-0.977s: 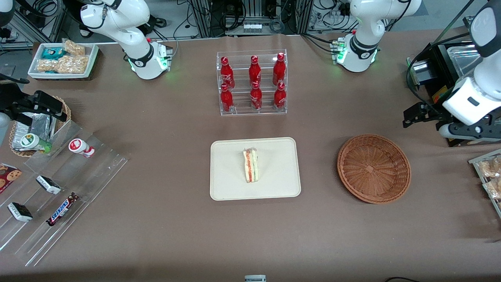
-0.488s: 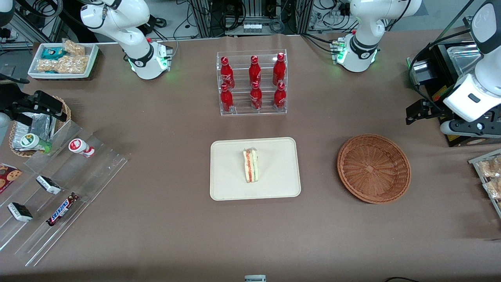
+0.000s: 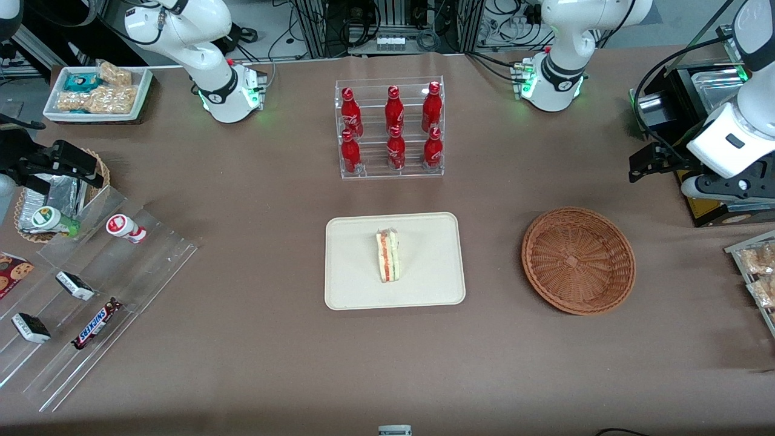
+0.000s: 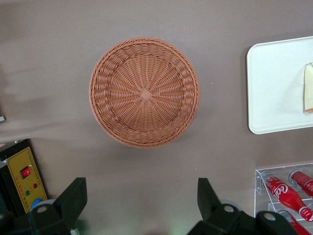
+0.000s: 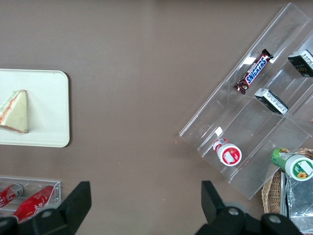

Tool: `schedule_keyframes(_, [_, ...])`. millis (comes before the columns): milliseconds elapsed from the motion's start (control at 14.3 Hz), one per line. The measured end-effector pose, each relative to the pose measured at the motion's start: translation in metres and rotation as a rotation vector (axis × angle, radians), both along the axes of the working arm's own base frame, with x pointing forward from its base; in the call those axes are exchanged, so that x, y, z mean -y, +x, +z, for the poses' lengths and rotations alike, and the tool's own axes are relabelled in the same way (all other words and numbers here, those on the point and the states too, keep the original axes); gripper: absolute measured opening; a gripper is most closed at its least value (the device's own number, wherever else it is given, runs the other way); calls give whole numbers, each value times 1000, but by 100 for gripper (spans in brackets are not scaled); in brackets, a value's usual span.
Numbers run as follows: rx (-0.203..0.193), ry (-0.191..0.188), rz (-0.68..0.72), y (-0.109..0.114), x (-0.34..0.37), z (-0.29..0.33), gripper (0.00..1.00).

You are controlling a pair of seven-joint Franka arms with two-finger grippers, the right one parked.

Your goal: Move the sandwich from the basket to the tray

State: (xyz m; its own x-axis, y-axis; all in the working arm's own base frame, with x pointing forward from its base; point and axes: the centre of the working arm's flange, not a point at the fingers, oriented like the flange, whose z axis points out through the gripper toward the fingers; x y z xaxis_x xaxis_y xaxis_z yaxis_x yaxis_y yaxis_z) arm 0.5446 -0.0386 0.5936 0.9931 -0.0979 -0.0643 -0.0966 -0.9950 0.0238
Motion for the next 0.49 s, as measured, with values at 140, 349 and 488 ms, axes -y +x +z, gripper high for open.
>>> schedule_keyframes(140, [-1,0,-3,0,1,0,100])
schedule_keyframes(349, [-11,1,-7,-2,4,-1,100])
schedule_keyframes(488, [-19,2,-12,-3,6,-2,100])
